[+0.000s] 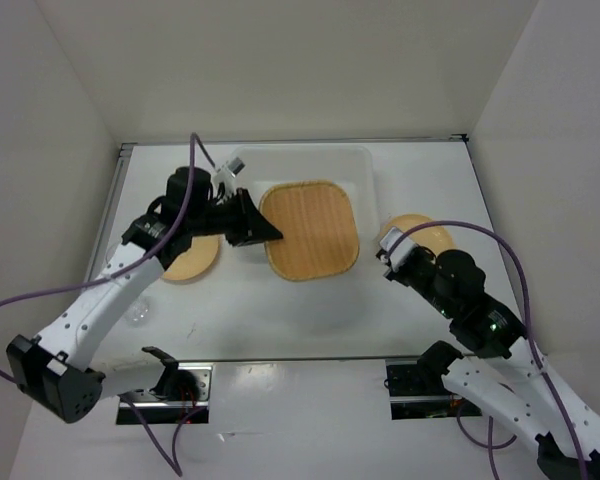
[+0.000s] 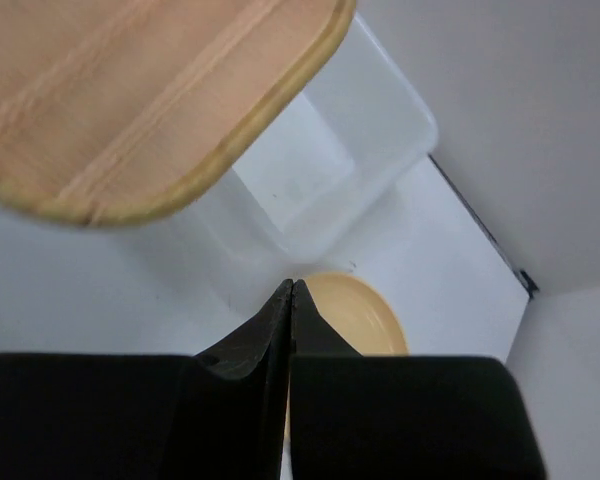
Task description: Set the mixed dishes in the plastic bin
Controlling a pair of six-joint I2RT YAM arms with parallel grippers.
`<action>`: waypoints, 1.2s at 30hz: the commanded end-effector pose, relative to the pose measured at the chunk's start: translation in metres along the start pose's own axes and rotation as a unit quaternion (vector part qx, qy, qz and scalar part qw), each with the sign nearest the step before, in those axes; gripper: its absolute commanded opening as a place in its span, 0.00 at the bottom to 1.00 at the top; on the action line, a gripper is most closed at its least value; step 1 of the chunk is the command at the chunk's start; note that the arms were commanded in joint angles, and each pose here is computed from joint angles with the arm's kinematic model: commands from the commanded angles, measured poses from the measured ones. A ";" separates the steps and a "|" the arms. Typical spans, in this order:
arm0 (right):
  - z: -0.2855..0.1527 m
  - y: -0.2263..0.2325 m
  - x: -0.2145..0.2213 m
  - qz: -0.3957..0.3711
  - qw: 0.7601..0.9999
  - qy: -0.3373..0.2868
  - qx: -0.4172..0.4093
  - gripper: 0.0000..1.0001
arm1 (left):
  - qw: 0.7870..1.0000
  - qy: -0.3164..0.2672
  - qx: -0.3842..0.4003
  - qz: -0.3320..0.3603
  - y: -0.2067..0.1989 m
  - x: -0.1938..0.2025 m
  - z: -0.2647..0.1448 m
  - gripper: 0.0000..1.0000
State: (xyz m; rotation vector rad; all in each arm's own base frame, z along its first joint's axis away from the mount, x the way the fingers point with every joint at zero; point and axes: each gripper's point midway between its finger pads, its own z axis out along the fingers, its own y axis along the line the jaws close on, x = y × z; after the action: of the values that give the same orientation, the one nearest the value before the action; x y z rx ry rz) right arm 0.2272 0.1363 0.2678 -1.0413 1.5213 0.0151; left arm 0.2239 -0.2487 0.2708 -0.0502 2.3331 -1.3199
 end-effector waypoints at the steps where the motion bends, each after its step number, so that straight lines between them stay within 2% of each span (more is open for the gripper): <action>1: -0.012 -0.015 0.030 0.063 0.993 0.025 0.095 0.00 | 0.999 -0.004 0.032 0.028 -0.029 -0.049 0.009 0.00; 2: -0.015 -0.019 0.032 0.070 0.991 0.025 0.111 0.00 | 0.997 -0.022 0.039 0.062 -0.044 -0.073 0.006 0.00; 3: -0.016 -0.020 0.037 0.078 0.989 0.031 0.121 0.00 | 0.999 -0.007 0.015 0.050 -0.023 -0.087 0.028 0.00; 4: -0.016 -0.021 0.039 0.086 0.987 0.033 0.131 0.00 | 0.999 -0.008 -0.003 0.043 -0.010 -0.101 0.032 0.00; 6: -0.016 -0.025 0.043 0.095 0.984 0.028 0.149 0.00 | 0.997 -0.024 0.004 0.078 -0.017 -0.136 0.038 0.00; 7: -0.019 -0.030 0.042 0.097 0.982 0.023 0.159 0.00 | 0.998 -0.008 -0.024 0.051 0.012 -0.149 0.055 0.00; 9: -0.020 -0.031 0.046 0.094 0.982 0.027 0.163 0.02 | 0.997 -0.005 -0.031 0.067 0.023 -0.179 0.079 0.00; 11: -0.022 -0.032 0.045 0.096 0.981 0.022 0.166 0.02 | 0.997 0.010 -0.059 0.052 0.043 -0.190 0.090 0.00; 12: -0.022 -0.031 0.044 0.095 0.982 0.020 0.162 0.03 | 0.996 0.030 -0.072 0.038 0.066 -0.192 0.111 0.00; 13: -0.022 -0.030 0.046 0.096 0.982 0.020 0.163 0.03 | 0.996 0.037 -0.077 0.038 0.071 -0.194 0.116 0.00; 14: -0.021 -0.028 0.044 0.091 0.984 0.016 0.155 0.03 | 0.996 0.022 -0.066 0.053 0.058 -0.210 0.116 0.00; 15: -0.021 -0.028 0.044 0.091 0.984 0.016 0.155 0.03 | 0.995 0.046 -0.082 0.038 0.078 -0.206 0.130 0.00; 17: -0.023 -0.028 0.042 0.091 0.984 0.009 0.153 0.03 | 0.994 0.037 -0.080 0.056 0.077 -0.221 0.144 0.00; 20: -0.025 -0.029 0.040 0.092 0.984 0.004 0.156 0.03 | 0.994 0.064 -0.083 0.042 0.092 -0.217 0.158 0.00; 22: -0.023 -0.027 0.043 0.091 0.984 0.008 0.154 0.03 | 0.994 0.063 -0.072 0.051 0.084 -0.218 0.162 0.00; 31: -0.027 -0.028 0.041 0.092 0.983 0.000 0.158 0.04 | 0.990 0.117 -0.072 0.043 0.104 -0.180 0.213 0.00; 33: -0.027 -0.028 0.041 0.092 0.983 0.000 0.158 0.04 | 0.990 0.117 -0.064 0.050 0.094 -0.176 0.219 0.00; 34: -0.029 -0.029 0.039 0.093 0.983 -0.004 0.160 0.04 | 0.989 0.125 -0.070 0.037 0.104 -0.171 0.225 0.00; 36: -0.029 -0.030 0.040 0.088 0.983 -0.003 0.160 0.04 | 0.991 0.109 -0.064 0.050 0.093 -0.175 0.227 0.00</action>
State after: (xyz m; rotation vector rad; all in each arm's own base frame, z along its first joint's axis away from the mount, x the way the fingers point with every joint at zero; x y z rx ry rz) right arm 0.2249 0.0788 0.2487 -0.6888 1.5931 -0.1098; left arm 0.4944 -0.3232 0.1371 0.1322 2.6315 -1.0930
